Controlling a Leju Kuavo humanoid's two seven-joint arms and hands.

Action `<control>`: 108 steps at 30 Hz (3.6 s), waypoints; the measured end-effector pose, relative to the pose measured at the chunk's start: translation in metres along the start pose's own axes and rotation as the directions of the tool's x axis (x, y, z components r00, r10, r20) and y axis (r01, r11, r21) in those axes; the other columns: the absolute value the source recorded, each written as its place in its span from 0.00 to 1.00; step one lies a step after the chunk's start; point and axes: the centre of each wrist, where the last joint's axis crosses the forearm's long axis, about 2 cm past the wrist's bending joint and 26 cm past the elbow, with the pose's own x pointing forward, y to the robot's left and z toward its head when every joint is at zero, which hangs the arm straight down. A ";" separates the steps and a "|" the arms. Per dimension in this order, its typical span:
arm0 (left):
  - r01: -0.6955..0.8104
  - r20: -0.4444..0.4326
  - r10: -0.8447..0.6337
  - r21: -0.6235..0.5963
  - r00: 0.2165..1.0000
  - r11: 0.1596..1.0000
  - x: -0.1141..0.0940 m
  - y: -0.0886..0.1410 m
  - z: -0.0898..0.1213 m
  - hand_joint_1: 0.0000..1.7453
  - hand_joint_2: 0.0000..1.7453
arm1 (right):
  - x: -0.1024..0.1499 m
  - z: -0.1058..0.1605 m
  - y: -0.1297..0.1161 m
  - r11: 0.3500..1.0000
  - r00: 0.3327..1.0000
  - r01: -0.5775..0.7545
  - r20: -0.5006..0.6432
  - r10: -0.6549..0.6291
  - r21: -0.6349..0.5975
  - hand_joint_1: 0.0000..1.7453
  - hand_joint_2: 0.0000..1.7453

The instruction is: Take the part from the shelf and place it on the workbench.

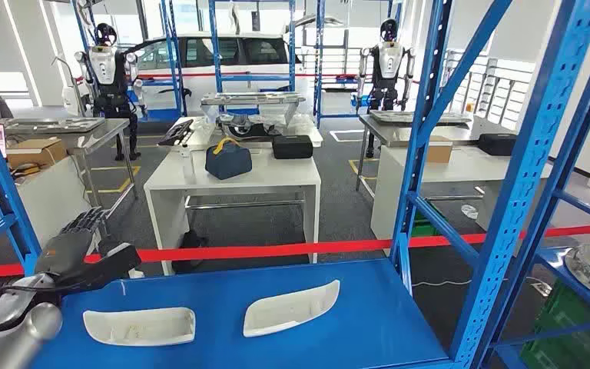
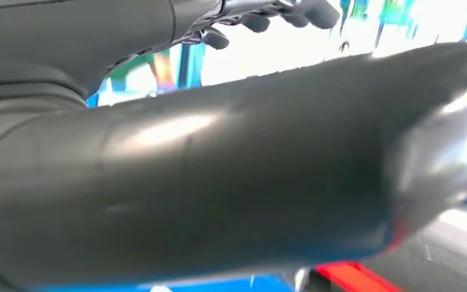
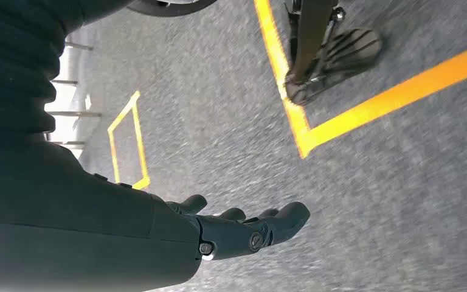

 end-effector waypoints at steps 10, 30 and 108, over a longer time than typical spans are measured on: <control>-0.292 -0.042 0.289 -0.137 0.956 0.947 -0.021 -0.020 0.015 0.00 1.00 | -0.002 0.000 -0.005 1.000 1.000 0.021 -0.016 -0.021 -0.009 0.00 1.00; -0.430 0.093 0.583 -0.582 0.807 0.690 -0.020 -0.037 0.023 0.00 1.00 | -0.001 0.000 -0.007 0.996 0.996 0.082 -0.022 -0.082 -0.019 0.00 1.00; 0.303 0.042 -0.413 -0.748 0.910 0.591 -0.042 -0.137 0.078 0.96 1.00 | 0.001 0.000 0.000 0.999 0.998 0.050 -0.037 -0.051 -0.021 0.00 0.00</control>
